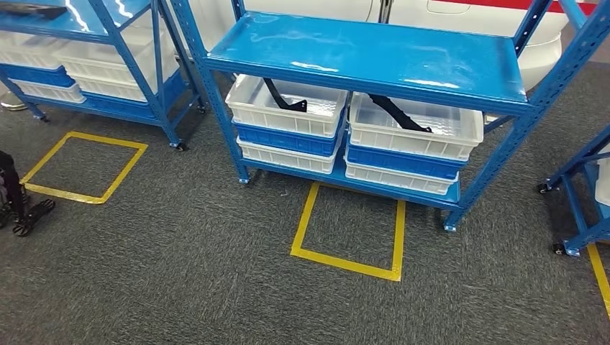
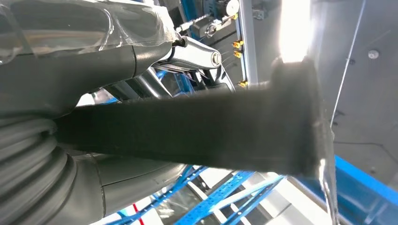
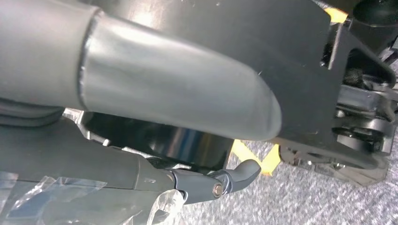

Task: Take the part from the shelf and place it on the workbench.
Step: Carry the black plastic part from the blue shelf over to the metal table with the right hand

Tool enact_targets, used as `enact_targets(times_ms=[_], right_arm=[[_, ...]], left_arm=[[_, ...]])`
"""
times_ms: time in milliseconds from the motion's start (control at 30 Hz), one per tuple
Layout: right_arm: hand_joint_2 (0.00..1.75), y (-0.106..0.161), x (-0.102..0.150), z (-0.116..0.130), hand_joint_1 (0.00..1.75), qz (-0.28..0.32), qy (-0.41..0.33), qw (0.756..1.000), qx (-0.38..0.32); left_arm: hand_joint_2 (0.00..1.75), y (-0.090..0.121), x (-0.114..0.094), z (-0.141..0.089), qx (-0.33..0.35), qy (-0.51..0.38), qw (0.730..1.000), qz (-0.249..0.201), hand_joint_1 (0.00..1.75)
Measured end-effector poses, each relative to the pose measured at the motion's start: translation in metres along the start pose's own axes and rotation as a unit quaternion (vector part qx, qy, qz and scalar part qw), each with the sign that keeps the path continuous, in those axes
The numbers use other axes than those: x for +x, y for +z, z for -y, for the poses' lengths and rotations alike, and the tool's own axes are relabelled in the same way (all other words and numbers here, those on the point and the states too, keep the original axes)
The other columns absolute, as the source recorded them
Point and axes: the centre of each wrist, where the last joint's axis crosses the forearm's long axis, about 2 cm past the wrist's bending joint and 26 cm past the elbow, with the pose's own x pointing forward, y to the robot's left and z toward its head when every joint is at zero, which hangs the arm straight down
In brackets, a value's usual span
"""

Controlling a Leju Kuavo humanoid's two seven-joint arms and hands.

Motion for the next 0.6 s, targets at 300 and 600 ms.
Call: enact_targets(times_ms=[300,600], right_arm=[[0.00,-0.003,-0.003,0.008,0.00,0.002,0.015,1.000,-0.015],[0.00,-0.005,-0.001,0.020,0.00,0.005,0.012,0.999,-0.041]], left_arm=[[1.75,0.000,-0.002,-0.002,-0.001,-0.004,1.000,-0.004,1.75],[1.75,-0.010,-0.001,-0.002,-0.001,0.021,1.000,-0.007,1.75]])
